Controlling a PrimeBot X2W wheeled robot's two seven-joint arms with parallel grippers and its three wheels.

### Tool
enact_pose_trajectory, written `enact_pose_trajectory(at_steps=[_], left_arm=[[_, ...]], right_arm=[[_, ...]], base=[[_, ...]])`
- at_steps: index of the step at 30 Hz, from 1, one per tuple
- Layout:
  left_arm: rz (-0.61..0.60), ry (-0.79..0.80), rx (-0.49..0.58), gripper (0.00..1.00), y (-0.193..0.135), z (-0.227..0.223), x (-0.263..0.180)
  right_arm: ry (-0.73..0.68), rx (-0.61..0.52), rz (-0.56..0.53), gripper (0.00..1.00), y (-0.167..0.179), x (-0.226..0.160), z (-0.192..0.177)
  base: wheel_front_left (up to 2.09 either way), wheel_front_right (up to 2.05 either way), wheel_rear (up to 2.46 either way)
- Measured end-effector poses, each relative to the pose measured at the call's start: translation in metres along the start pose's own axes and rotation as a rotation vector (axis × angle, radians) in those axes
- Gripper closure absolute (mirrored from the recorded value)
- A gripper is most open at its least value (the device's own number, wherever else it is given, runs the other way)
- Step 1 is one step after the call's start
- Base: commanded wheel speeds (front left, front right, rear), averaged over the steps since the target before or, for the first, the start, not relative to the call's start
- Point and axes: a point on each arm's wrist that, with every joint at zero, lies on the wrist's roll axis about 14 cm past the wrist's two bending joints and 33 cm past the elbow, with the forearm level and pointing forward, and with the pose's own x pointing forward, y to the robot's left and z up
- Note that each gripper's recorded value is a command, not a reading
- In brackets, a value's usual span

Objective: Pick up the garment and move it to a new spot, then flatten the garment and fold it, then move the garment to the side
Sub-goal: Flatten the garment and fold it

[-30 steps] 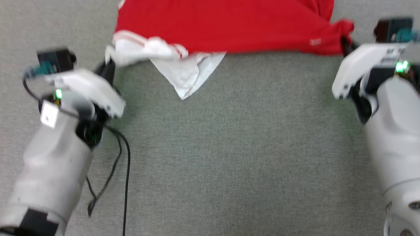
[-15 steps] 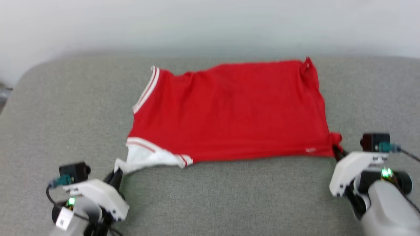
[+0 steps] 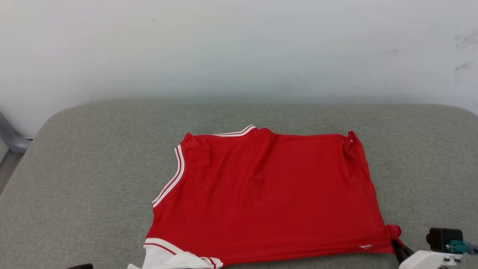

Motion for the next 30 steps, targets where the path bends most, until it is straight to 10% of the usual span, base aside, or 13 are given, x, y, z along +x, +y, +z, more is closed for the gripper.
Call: enact_pose_trajectory(at_steps=[15,30], left_arm=[[-0.035,-0.039,0.021,1.00,-0.021,0.033,-0.026],[-0.178,-0.077,0.114,1.00,-0.060,0.077,0.070]], right_arm=[[0.081,-0.020,-0.033,1.00,-0.002,-0.044,-0.006],[0.101,-0.103,0.035,1.00,0.026,0.030,0.034]], base=[[0.00,0.00,0.00],[0.00,0.00,0.00]])
